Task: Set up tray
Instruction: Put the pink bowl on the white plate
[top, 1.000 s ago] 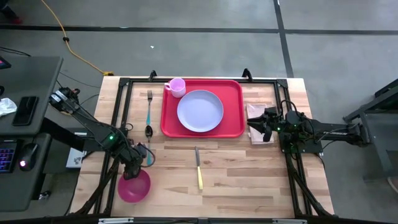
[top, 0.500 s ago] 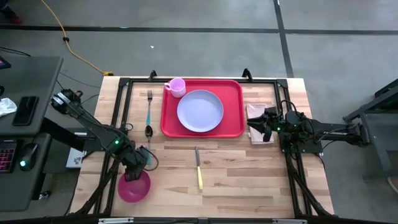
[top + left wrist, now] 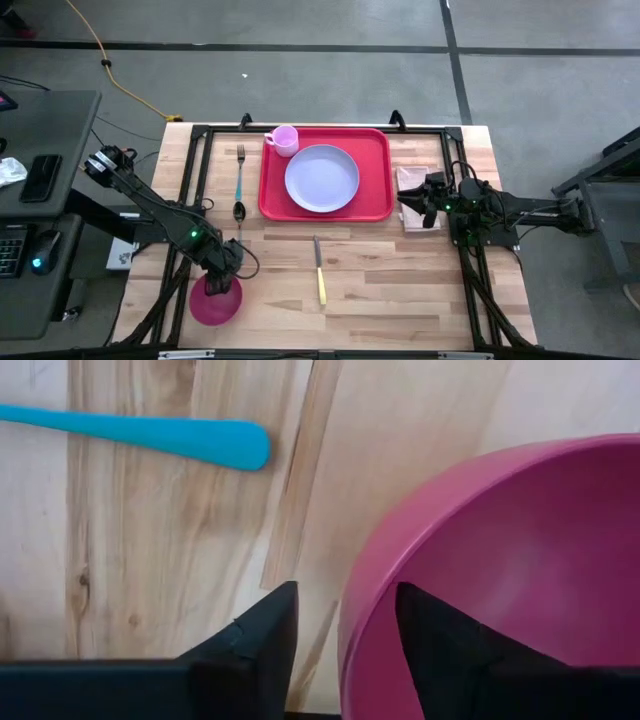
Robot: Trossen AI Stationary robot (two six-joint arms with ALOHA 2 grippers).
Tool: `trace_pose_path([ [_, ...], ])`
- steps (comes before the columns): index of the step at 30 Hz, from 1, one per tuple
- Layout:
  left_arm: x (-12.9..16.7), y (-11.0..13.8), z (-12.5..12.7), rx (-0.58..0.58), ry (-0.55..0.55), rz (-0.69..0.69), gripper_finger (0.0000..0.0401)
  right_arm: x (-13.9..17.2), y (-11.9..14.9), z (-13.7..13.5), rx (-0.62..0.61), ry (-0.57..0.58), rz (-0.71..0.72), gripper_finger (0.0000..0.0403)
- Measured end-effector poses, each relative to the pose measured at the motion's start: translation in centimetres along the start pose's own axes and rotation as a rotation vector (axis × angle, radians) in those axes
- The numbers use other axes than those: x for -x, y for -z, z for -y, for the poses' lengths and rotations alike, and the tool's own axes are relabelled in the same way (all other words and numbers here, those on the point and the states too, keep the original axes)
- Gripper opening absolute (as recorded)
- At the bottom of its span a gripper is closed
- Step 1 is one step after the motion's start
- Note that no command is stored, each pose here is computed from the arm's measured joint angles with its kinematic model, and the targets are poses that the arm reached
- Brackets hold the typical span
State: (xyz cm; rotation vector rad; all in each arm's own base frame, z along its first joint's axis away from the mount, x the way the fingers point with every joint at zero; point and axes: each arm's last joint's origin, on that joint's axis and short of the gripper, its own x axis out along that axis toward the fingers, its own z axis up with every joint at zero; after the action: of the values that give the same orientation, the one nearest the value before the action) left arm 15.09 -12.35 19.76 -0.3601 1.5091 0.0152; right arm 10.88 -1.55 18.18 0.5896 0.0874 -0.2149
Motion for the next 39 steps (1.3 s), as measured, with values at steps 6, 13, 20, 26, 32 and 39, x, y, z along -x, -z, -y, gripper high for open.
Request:
trace_pose_path([
  [6, 0.0, 0.0, 0.0, 0.001, 0.001, 0.001, 0.0112, 0.0, 0.0, 0.0, 0.000, 0.001, -0.002, 0.0098],
  [13, 0.0, 0.1, 0.0, 0.021, 0.009, -0.017, 0.0016, 0.0, 0.0, 0.0, 0.000, 0.001, -0.003, 0.0098],
  [20, 0.0, 0.4, -0.1, 0.130, 0.027, -0.090, 0.0014, 0.0, 0.0, 0.0, 0.000, 0.001, -0.003, 0.0098],
  [26, 0.3, 0.5, 0.2, 0.276, 0.062, -0.151, 0.0014, 0.0, 0.0, 0.0, -0.016, 0.001, -0.003, 0.0098],
  [32, 2.0, -0.3, 1.5, 0.354, 0.121, -0.086, 0.0014, 0.0, 0.0, 0.0, -0.018, 0.001, -0.003, 0.0098],
  [39, 4.3, -1.3, 2.5, 0.528, 0.137, 0.051, 0.0014, 0.0, 0.0, 0.0, -0.016, 0.001, -0.003, 0.0098],
])
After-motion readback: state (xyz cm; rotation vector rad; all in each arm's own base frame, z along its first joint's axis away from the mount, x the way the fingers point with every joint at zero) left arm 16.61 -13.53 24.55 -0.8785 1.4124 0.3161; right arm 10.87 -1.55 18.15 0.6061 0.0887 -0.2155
